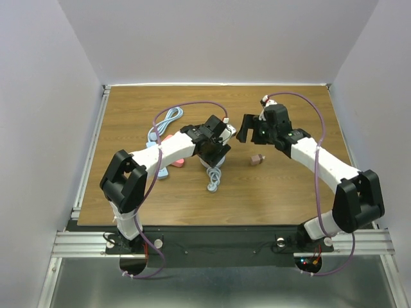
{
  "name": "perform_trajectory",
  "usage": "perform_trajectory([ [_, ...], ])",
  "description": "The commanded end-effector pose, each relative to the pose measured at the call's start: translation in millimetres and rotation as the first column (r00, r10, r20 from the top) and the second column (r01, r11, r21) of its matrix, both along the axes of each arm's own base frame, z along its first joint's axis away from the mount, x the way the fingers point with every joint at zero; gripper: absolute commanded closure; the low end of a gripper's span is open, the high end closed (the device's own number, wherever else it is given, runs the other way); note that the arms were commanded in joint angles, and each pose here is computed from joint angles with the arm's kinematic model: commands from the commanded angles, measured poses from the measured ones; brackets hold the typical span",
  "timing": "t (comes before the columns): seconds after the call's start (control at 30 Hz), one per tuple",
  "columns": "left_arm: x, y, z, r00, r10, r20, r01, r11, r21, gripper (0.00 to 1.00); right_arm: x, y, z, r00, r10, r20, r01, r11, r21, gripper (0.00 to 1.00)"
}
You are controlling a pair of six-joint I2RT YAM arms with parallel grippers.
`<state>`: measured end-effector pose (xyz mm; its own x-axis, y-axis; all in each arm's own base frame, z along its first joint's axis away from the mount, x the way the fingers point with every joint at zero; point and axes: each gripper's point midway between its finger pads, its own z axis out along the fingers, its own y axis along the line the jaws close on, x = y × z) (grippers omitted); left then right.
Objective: Insert the plug
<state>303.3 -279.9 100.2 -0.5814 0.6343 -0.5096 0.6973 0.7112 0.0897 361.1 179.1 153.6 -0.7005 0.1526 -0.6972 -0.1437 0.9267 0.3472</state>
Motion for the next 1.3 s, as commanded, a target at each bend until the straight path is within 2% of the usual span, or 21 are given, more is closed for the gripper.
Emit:
perform_trajectory([
  [0.0, -7.6, 0.9, 30.7, 0.996, -0.086, 0.022, 0.087, 0.996, -0.006, 0.92, 25.6, 37.7, 21.6, 0.993, 0.100, 0.064, -0.109, 0.984, 0.141, 0.00],
  [0.23, -13.8, 4.9, 28.8, 0.993, -0.115, 0.012, 0.115, 0.993, -0.001, 0.86, 42.5, 57.9, -4.4, 0.986, 0.161, 0.032, -0.164, 0.971, 0.173, 0.00],
  [0.33, -4.3, 18.7, 25.2, 0.998, -0.040, 0.043, 0.038, 0.997, 0.063, 0.74, 46.1, 66.4, -6.6, 0.980, 0.198, 0.037, -0.201, 0.960, 0.193, 0.02],
  [0.37, -0.7, 23.7, 25.5, 0.998, -0.016, 0.061, 0.011, 0.996, 0.084, 0.65, 46.6, 68.3, -10.1, 0.978, 0.206, 0.032, -0.208, 0.959, 0.193, 0.02],
  [0.5, 6.3, 37.1, 23.1, 0.993, 0.067, 0.095, -0.078, 0.990, 0.117, 0.46, 46.3, 60.8, -13.5, 0.982, 0.184, 0.036, -0.187, 0.969, 0.163, 0.04],
  [0.63, 11.2, 51.8, 23.8, 0.986, 0.122, 0.114, -0.138, 0.980, 0.145, 0.41, 36.5, 40.6, -9.8, 0.991, 0.120, 0.059, -0.126, 0.986, 0.110, 0.04],
  [0.67, 11.8, 56.3, 22.8, 0.984, 0.133, 0.117, -0.151, 0.975, 0.160, 0.33, 33.4, 36.7, -8.7, 0.992, 0.110, 0.062, -0.116, 0.988, 0.101, 0.04],
  [0.77, 14.4, 63.9, 21.2, 0.979, 0.160, 0.128, -0.182, 0.967, 0.180, 0.28, 21.0, 22.7, -6.1, 0.996, 0.069, 0.063, -0.073, 0.994, 0.077, 0.04],
  [0.87, 15.2, 65.8, 19.3, 0.976, 0.176, 0.129, -0.198, 0.963, 0.185, 0.16, 11.0, 10.0, -8.9, 0.998, 0.022, 0.051, -0.025, 0.998, 0.055, 0.04],
  [0.97, 16.2, 62.9, 16.8, 0.978, 0.163, 0.132, -0.185, 0.967, 0.177, 0.16, 6.5, 1.2, -14.2, 0.999, -0.006, 0.041, 0.005, 1.000, 0.027, 0.04],
  [1.17, 32.9, 47.3, 20.9, 0.979, 0.134, 0.156, -0.150, 0.984, 0.094, 0.18, 4.7, 6.7, -21.9, 1.000, 0.022, 0.014, -0.022, 0.999, 0.036, 0.04],
  [1.27, 42.2, 53.1, 18.6, 0.976, 0.156, 0.149, -0.169, 0.982, 0.078, 0.17, 3.5, 8.5, -21.1, 0.999, 0.032, 0.013, -0.033, 0.999, 0.043, 0.04],
])
